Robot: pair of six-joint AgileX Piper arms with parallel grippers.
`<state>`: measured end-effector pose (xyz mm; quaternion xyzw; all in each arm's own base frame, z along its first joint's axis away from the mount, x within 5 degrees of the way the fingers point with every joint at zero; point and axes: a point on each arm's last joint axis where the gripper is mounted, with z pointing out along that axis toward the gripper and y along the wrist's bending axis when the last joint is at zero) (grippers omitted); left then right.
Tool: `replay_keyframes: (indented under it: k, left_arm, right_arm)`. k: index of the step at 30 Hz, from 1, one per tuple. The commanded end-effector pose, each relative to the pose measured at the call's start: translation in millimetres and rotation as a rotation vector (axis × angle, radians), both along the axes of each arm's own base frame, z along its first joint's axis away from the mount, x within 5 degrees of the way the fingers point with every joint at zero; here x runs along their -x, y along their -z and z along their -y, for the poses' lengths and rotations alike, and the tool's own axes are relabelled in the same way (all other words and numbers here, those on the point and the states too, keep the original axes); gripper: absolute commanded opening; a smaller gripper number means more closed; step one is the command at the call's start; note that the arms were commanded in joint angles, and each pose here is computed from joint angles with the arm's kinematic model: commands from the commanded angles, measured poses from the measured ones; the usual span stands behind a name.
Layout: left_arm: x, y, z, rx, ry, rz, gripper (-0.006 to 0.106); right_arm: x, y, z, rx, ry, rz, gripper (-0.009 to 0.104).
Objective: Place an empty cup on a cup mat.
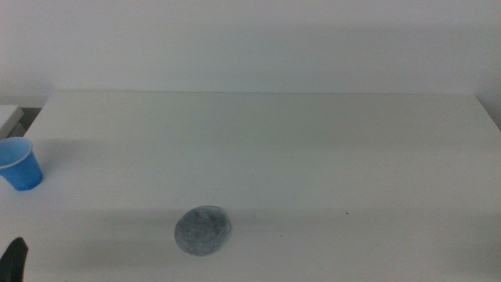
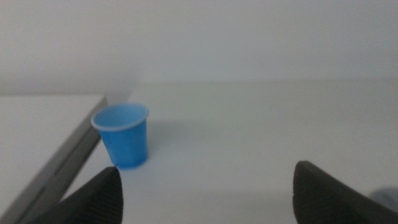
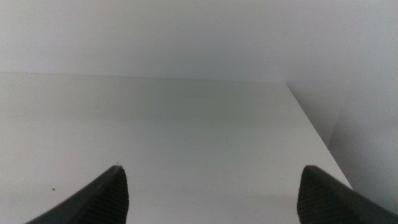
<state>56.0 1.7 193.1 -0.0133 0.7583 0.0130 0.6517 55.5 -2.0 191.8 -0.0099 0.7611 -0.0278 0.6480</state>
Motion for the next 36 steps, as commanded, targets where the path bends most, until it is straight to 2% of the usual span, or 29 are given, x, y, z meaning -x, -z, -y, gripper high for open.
replay_keyframes:
  k: [1, 6, 8, 11, 14, 17, 18, 20, 25, 32, 36]
  left_arm:
    - [-2, -8, 0, 0.015, -0.007, -0.049, 0.094]
    - [-33, -58, -2, 0.033, -0.011, -0.333, 0.094]
    - [-54, -83, -4, 0.034, -0.01, -0.389, 0.094]
    - [-88, -110, -8, 0.005, -0.019, -0.497, 0.094]
    - [-124, -123, -15, 0.065, -0.094, -0.709, 0.094]
    - [-157, -137, -22, 0.048, -0.136, -0.897, 0.094]
    - [-170, -139, -25, 0.022, -0.125, -0.936, 0.094]
    - [-195, -141, -31, -0.011, -0.111, -0.977, 0.094]
    - [-248, -134, -63, 0.011, -0.16, -1.076, 0.094]
    - [-300, -105, -116, 0.113, -0.151, -1.127, 0.094]
    - [-321, -78, -137, 0.142, -0.123, -1.119, 0.094]
  right_arm:
    - [0, 0, 0, 0.011, -0.002, 0.008, 0.093]
    - [0, 0, 0, 0.011, -0.002, 0.008, 0.093]
    - [0, 0, 0, 0.011, -0.002, 0.008, 0.093]
    - [0, 0, 0, 0.011, -0.002, 0.008, 0.093]
    - [0, 0, 0, 0.011, -0.002, 0.008, 0.093]
    - [0, 0, 0, 0.011, -0.002, 0.008, 0.093]
    - [0, 0, 0, 0.011, -0.002, 0.008, 0.093]
    - [0, 0, 0, 0.011, -0.002, 0.008, 0.093]
    - [0, 0, 0, 0.011, -0.002, 0.008, 0.093]
    - [0, 0, 0, 0.011, -0.002, 0.008, 0.093]
    - [0, 0, 0, 0.011, -0.002, 0.008, 0.093]
